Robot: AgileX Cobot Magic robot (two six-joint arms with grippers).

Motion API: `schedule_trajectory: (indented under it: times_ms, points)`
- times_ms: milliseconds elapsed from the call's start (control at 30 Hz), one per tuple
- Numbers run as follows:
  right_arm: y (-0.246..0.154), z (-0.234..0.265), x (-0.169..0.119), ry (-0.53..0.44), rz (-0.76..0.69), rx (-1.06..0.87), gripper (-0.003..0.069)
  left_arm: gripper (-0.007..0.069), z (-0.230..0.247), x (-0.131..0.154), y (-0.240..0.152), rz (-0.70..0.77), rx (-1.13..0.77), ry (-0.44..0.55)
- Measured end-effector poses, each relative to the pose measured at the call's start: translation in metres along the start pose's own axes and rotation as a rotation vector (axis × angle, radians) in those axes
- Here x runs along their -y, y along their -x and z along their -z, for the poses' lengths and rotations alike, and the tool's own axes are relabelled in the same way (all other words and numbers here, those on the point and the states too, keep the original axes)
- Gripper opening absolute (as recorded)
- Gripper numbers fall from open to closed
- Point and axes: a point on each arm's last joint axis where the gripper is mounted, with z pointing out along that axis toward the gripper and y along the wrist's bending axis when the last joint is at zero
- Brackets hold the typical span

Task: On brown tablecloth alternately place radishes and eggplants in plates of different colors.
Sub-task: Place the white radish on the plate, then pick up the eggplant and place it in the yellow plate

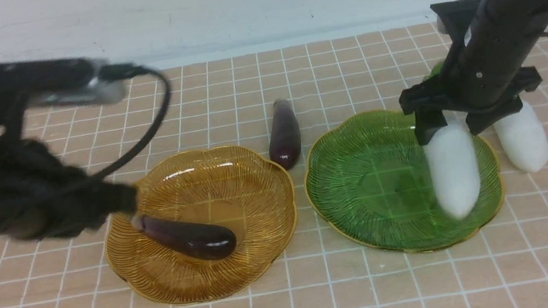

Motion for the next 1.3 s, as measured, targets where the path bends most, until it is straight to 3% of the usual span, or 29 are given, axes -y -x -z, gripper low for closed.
schedule_trajectory:
  times_ms: [67, 233, 467, 567, 667, 800, 900, 1200, 1300]
  points:
    - [0.002, -0.005, -0.001, 0.006, 0.024, 0.002, 0.0579, -0.0003, -0.021, 0.011, 0.026, -0.03, -0.027, -0.012]
    - [0.011, -0.002, 0.002, -0.007, 0.105, 0.047, 0.0596, -0.0003, -0.064, 0.037, 0.08, -0.071, -0.059, -0.035]
    - [0.032, 0.024, 0.071, -0.177, -0.053, 0.103, 0.0461, 0.0028, -0.133, 0.057, 0.14, -0.092, -0.082, -0.04]
    - [0.029, 0.026, 0.091, -0.186, -0.114, 0.06, 0.04, 0.0132, -0.168, 0.065, 0.166, -0.113, -0.035, -0.05]
    - [0.027, 0.026, 0.092, -0.178, -0.118, 0.031, 0.0362, 0.0251, -0.207, 0.069, 0.179, -0.118, -0.013, -0.056]
    - [0.025, 0.026, 0.09, -0.157, -0.122, 0.015, 0.0339, 0.0445, -0.257, 0.075, 0.182, -0.111, 0.023, -0.074]
    - [0.026, 0.026, 0.09, -0.155, -0.114, 0.015, 0.0337, 0.0515, -0.282, 0.079, 0.175, -0.119, 0.009, -0.078]
    - [0.025, 0.026, 0.09, -0.154, -0.098, 0.012, 0.0336, 0.0531, -0.326, 0.082, 0.151, -0.18, -0.066, -0.071]
    - [0.025, 0.026, 0.09, -0.154, -0.095, 0.011, 0.0336, 0.0417, -0.328, 0.081, 0.149, -0.181, -0.08, -0.069]
